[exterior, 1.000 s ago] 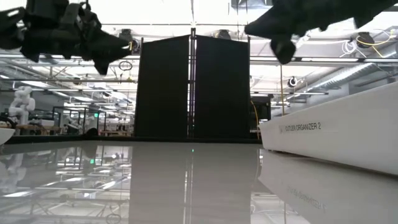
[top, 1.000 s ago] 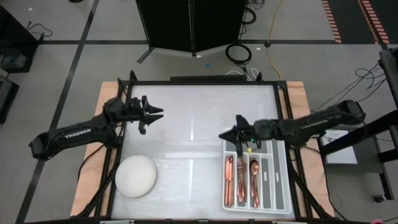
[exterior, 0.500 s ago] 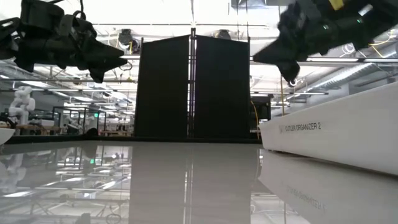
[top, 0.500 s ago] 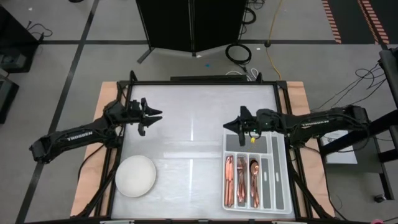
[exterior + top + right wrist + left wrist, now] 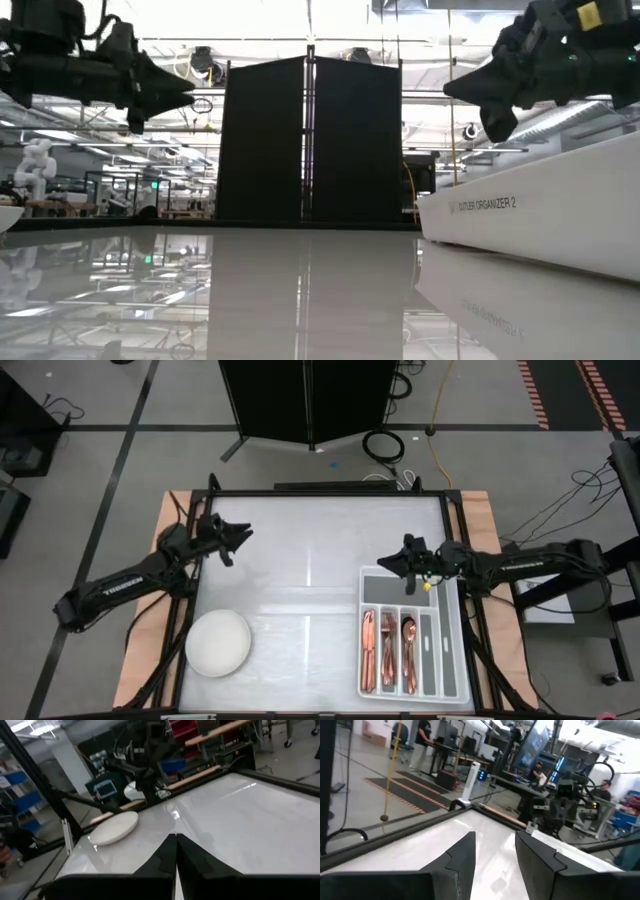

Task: Sort silverware
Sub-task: Return to Home Position

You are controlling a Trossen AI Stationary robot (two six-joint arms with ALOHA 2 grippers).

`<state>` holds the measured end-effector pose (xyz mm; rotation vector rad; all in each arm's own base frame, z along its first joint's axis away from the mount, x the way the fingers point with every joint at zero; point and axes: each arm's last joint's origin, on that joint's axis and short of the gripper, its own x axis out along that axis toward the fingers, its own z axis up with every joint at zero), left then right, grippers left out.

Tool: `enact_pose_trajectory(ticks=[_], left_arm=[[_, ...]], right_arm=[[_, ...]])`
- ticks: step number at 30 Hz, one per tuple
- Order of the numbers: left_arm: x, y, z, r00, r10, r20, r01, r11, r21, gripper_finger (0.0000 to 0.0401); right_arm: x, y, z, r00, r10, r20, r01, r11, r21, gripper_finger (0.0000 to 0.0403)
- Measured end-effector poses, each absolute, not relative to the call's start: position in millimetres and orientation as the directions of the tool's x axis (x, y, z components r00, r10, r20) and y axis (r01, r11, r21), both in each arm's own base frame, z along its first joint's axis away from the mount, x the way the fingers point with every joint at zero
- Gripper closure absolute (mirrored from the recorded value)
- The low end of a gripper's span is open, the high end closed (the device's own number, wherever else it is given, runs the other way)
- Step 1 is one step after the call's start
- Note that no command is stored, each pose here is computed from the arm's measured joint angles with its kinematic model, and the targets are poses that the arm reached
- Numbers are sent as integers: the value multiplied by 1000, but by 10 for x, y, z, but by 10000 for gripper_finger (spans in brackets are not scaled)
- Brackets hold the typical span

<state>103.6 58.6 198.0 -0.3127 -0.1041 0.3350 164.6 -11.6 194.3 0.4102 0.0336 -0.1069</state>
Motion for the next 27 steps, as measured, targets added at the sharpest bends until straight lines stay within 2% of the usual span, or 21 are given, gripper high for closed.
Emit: enact_pose_trajectory(ticks=[9,12,17,27], left_arm=[[986,384,2024,905,413,100,-368,880,-302,263],[999,339,2016,897,432,95,-392,876,-282,263],[1034,264,1870,899,402,175,-343,894,-288,263],[1032,232,1882,884,420,204,-363,893,-267,263]], right_arm=[[1622,-138,1941,983,-172,-60,182,951,248,403],[1604,-146,1939,982,-176,-70,188,953,238,403],[1459,-151,1905,971,-183,-155,219,942,255,403],[1153,-125,2076,983,-182,-28,183,953,242,403]])
